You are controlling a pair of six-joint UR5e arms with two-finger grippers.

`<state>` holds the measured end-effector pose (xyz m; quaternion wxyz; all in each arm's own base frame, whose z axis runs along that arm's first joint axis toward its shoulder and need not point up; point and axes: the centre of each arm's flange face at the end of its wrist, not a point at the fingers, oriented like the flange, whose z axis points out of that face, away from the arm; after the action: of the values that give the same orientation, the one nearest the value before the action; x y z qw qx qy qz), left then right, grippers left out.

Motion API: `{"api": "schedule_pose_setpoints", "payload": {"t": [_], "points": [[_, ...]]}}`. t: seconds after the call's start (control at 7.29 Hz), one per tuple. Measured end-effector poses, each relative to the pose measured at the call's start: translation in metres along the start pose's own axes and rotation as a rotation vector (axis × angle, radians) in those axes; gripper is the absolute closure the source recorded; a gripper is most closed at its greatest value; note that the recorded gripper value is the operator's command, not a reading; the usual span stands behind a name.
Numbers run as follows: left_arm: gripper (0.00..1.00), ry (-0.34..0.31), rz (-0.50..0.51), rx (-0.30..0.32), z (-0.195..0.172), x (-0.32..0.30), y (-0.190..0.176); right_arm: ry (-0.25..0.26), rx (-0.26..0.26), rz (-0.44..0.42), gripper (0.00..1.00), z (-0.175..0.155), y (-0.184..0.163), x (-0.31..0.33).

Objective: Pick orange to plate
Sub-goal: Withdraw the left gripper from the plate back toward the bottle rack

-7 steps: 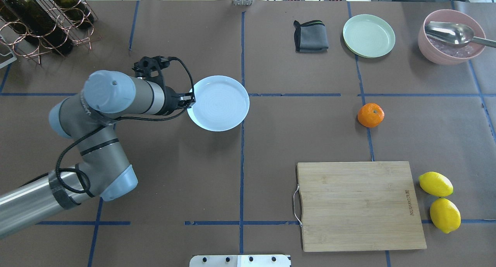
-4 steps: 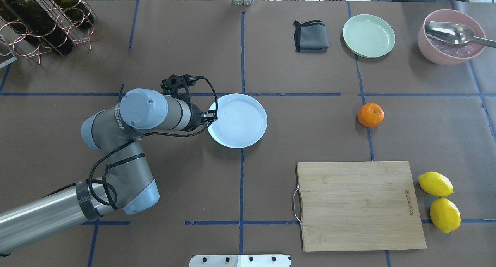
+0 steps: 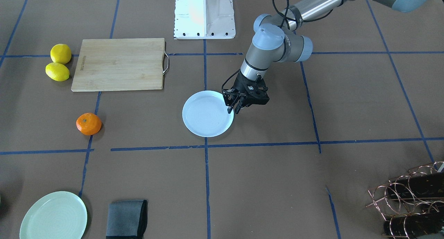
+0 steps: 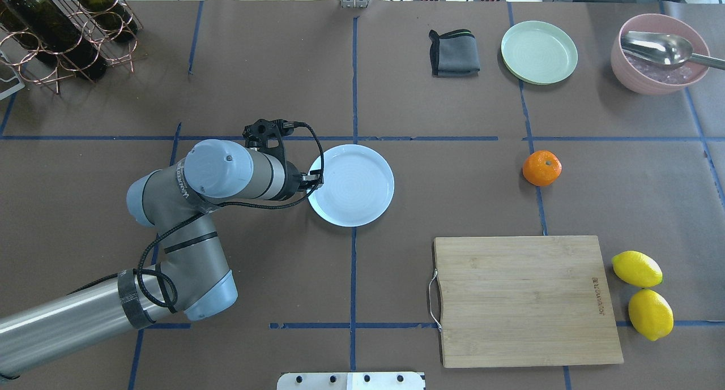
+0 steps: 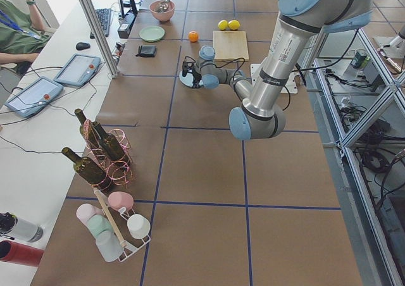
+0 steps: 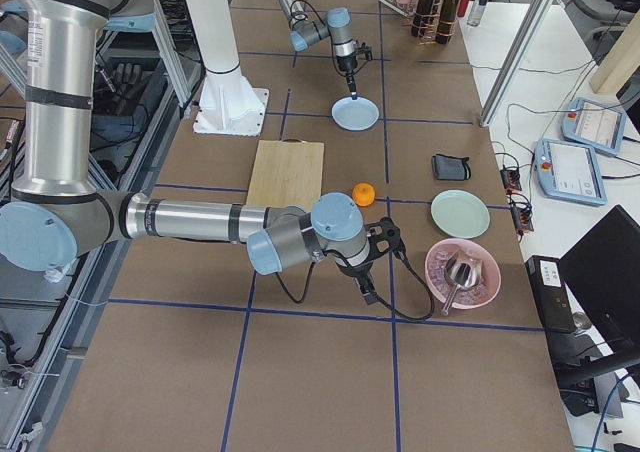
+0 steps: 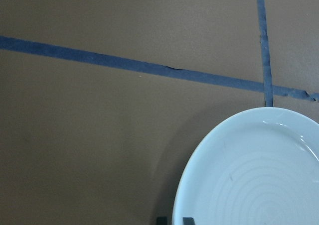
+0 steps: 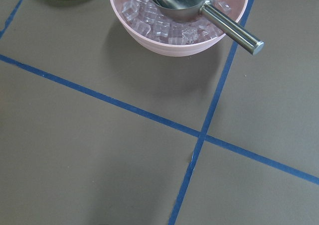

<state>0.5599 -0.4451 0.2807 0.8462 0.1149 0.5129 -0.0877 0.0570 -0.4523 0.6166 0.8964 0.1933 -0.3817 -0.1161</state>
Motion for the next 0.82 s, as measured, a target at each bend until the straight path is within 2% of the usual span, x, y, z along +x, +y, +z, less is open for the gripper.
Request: {"api": "schedule_pose_setpoints", "payload": {"t": [0.27, 0.41, 0.69, 0.82], "points": [[0.0, -0.021, 0.074, 0.009, -0.019, -0.01, -0.016, -0.011, 0.009, -0.011, 0.0, -0.003, -0.004, -0.005], [0.0, -0.067, 0.135, 0.002, -0.041, -0.022, -0.032, -0.028, 0.013, -0.03, 0.0, -0.003, -0.012, -0.014], [0.0, -0.177, 0.282, -0.004, -0.118, -0.074, -0.081, -0.053, 0.012, -0.066, 0.0, 0.002, -0.026, -0.029], [0.0, -0.229, 0.349, -0.004, -0.157, -0.123, -0.108, -0.058, 0.011, -0.071, 0.0, 0.003, -0.027, -0.032]]}}
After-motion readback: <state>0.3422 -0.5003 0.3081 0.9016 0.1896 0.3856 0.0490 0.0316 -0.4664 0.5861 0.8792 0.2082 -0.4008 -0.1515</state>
